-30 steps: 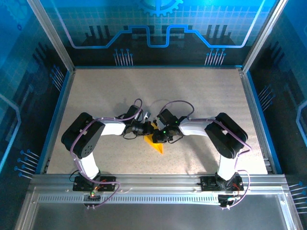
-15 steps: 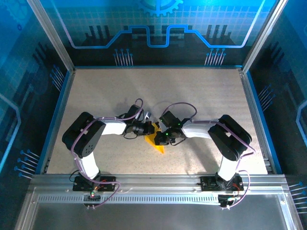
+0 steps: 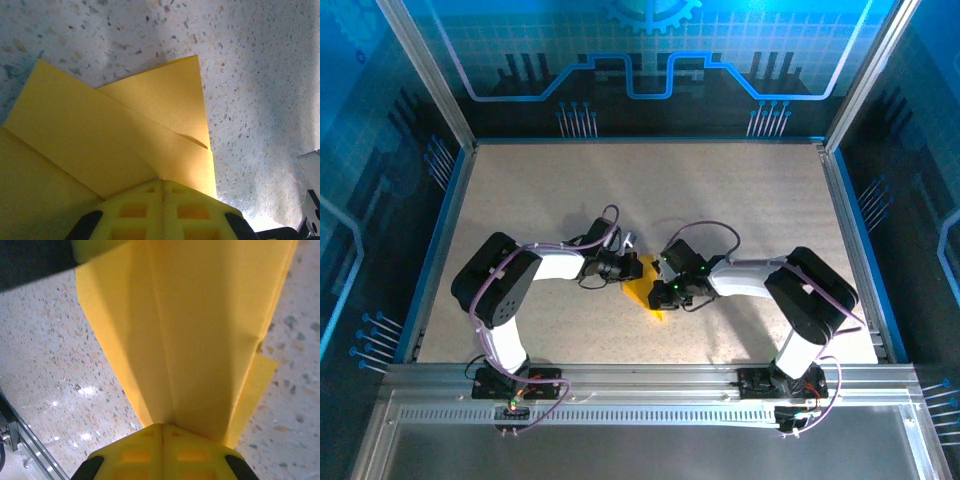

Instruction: Fold a paper plane with a square sheet of paper (fold left side to right side)

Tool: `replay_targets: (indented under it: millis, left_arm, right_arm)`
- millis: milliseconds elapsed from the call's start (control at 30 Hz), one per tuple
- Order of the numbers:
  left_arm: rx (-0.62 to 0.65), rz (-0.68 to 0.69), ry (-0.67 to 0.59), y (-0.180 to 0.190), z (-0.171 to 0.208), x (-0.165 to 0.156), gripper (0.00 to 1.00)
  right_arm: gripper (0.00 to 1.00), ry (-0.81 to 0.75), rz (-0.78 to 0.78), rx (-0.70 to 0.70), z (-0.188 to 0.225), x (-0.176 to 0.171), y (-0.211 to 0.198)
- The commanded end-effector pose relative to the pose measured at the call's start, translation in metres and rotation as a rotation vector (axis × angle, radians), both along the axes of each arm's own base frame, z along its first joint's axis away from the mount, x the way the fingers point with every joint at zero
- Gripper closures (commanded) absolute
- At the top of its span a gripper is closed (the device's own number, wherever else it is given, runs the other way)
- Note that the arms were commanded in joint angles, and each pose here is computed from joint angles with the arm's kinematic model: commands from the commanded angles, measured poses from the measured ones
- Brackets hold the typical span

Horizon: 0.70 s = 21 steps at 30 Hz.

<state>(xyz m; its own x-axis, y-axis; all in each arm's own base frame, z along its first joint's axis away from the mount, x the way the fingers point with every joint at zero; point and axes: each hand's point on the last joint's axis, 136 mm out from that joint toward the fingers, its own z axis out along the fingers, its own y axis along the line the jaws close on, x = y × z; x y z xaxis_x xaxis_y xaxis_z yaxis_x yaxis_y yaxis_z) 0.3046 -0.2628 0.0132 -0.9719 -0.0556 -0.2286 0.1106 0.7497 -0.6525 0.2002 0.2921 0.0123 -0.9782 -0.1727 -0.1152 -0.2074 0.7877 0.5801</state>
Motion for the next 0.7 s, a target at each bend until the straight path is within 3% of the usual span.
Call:
replay_targets:
  millis: [0, 667]
  left_arm:
    - [0.146, 0.041, 0.042, 0.025, -0.032, -0.004, 1.0]
    - [0.154, 0.043, 0.037, 0.025, -0.031, 0.001, 1.0]
  right_arm:
    - [0.99, 0.115, -0.009, -0.071, -0.013, -0.03, -0.023]
    - [0.99, 0.147, -0.044, -0.069, -0.019, -0.051, -0.04]
